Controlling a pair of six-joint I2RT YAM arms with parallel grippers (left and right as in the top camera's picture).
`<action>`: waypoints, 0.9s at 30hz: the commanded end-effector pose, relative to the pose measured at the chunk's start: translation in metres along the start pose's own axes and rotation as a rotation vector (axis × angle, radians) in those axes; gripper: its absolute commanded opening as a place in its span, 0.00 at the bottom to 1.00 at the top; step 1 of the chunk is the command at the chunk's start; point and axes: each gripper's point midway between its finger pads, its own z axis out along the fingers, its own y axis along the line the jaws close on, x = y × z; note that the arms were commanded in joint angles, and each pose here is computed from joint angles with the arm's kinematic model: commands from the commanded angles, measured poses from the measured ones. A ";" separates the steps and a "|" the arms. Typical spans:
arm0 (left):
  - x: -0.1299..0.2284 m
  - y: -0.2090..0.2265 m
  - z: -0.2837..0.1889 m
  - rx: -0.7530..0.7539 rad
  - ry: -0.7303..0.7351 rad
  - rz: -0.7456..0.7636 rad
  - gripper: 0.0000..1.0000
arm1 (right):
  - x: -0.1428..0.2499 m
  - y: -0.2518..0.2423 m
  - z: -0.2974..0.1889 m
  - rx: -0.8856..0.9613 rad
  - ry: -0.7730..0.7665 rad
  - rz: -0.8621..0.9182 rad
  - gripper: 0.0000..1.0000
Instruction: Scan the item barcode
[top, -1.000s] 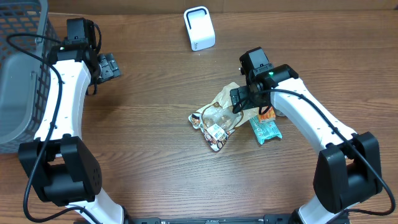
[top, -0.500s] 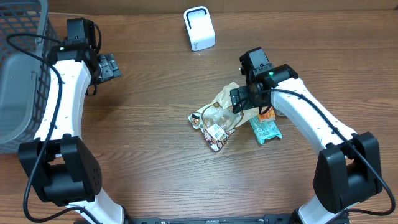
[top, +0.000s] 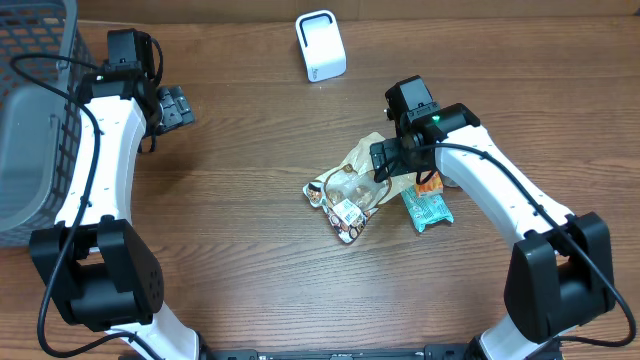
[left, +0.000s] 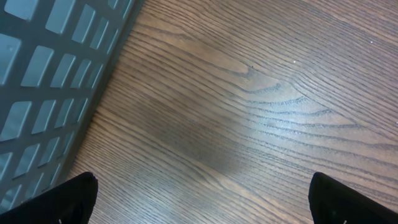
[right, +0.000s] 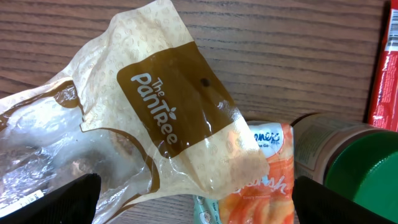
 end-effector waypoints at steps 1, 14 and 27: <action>-0.007 -0.002 -0.007 -0.002 -0.029 0.027 1.00 | -0.010 0.000 -0.035 -0.017 -0.103 0.013 1.00; -0.007 -0.002 -0.007 -0.001 -0.028 0.027 1.00 | 0.006 -0.028 -0.258 -0.127 -0.722 0.077 1.00; -0.007 -0.002 -0.007 -0.002 -0.029 0.026 1.00 | 0.125 -0.067 -0.365 -0.161 -1.168 0.126 1.00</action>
